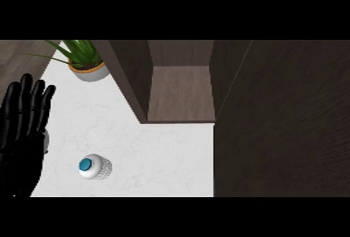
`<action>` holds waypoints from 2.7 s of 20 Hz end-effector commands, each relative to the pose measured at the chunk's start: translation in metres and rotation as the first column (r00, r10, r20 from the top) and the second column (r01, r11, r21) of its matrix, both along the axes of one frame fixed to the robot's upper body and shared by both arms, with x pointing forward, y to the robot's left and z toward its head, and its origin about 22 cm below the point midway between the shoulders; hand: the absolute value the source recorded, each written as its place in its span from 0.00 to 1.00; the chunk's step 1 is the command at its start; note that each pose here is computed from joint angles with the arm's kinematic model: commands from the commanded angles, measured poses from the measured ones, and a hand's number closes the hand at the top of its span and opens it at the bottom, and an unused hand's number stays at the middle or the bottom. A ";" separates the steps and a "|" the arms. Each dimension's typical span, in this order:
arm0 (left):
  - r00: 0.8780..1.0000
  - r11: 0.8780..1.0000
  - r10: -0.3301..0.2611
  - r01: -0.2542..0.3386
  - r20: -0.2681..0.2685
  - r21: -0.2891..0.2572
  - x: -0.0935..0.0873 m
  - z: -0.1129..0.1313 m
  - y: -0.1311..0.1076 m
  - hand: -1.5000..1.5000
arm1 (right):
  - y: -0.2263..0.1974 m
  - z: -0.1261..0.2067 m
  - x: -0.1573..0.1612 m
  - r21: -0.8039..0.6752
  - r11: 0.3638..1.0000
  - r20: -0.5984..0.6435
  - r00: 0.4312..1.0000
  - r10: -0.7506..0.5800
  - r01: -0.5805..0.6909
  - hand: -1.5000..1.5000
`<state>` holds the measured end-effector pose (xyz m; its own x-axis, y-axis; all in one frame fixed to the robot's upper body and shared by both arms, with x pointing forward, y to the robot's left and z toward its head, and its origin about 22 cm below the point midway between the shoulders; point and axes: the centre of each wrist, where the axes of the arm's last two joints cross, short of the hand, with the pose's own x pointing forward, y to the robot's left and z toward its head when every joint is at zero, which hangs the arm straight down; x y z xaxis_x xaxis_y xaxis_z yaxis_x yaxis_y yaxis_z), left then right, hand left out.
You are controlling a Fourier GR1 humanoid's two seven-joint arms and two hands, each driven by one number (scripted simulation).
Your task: Pick up the bottled water, place it into the cabinet and close the cabinet
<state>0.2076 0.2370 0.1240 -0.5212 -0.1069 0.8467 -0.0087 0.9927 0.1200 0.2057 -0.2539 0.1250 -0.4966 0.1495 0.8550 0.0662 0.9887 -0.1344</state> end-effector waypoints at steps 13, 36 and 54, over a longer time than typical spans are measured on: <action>0.954 0.973 -0.202 0.169 -0.222 -0.155 -0.050 -0.012 0.049 0.00 | 0.016 0.016 -0.092 0.133 0.922 -0.124 0.917 0.379 -0.363 0.00; 0.868 0.995 -0.065 0.021 -0.492 -0.096 -0.044 -0.073 0.113 0.00 | 0.025 0.032 -0.152 0.136 0.914 -0.142 0.905 0.400 -0.383 0.00; 0.800 0.977 -0.166 0.052 -0.576 -0.209 -0.017 -0.229 0.116 0.00 | 0.030 0.025 -0.166 0.139 0.925 -0.140 0.918 0.371 -0.353 0.00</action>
